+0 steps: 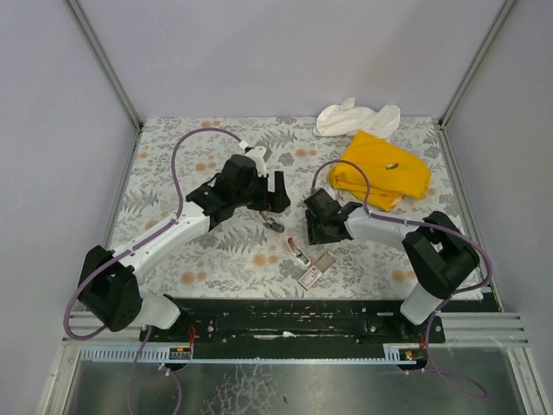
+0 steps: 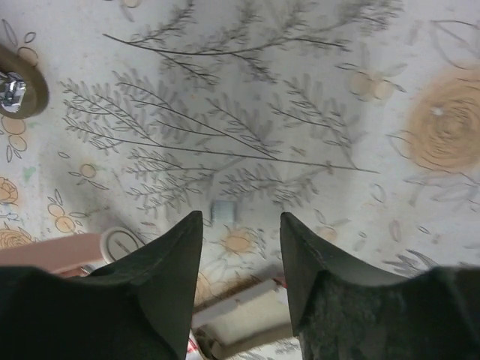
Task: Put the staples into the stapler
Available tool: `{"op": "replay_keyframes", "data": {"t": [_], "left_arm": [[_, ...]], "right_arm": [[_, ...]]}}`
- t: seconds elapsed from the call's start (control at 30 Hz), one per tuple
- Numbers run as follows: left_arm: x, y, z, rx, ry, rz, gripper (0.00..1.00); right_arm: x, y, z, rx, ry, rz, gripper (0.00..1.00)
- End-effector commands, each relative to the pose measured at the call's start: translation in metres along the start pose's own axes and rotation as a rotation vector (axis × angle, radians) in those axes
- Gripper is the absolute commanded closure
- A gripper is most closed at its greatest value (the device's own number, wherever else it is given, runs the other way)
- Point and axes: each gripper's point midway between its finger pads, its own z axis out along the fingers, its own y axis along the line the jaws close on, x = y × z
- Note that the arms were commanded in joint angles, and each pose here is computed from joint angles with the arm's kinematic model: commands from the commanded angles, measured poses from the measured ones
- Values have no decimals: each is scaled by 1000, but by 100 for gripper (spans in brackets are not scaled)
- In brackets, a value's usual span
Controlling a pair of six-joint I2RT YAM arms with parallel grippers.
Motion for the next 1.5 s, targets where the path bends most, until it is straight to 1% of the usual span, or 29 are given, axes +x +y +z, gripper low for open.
{"op": "replay_keyframes", "data": {"t": [0.0,0.13,0.27,0.37,0.53,0.6,0.67,0.87,1.1,1.2,1.47], "left_arm": [[-10,-37,-3,22,-38,-37,15],[8,-68,9,38,0,-92,21],[37,-91,30,-11,57,-148,26],[56,-95,45,-75,94,-164,28],[83,-98,71,-134,149,-203,33],[94,-95,81,-161,175,-211,38],[103,-90,91,-195,196,-215,40],[116,-76,109,-272,206,-219,46],[128,-66,124,-329,231,-209,50],[130,-64,128,-338,234,-207,53],[139,-55,134,-377,253,-186,57]], "right_arm": [[-26,-21,-30,-18,-108,96,45],[-32,-51,-46,-26,-148,169,41],[-30,-84,-53,-1,-166,234,38],[-25,-106,-55,27,-172,279,35],[-14,-131,-59,85,-180,338,33],[-13,-133,-62,86,-194,343,33],[-13,-132,-65,80,-205,343,33],[-13,-133,-68,75,-216,335,33],[-12,-132,-66,69,-213,336,33],[-11,-132,-66,69,-213,337,33],[-9,-132,-65,70,-207,335,33]]}}
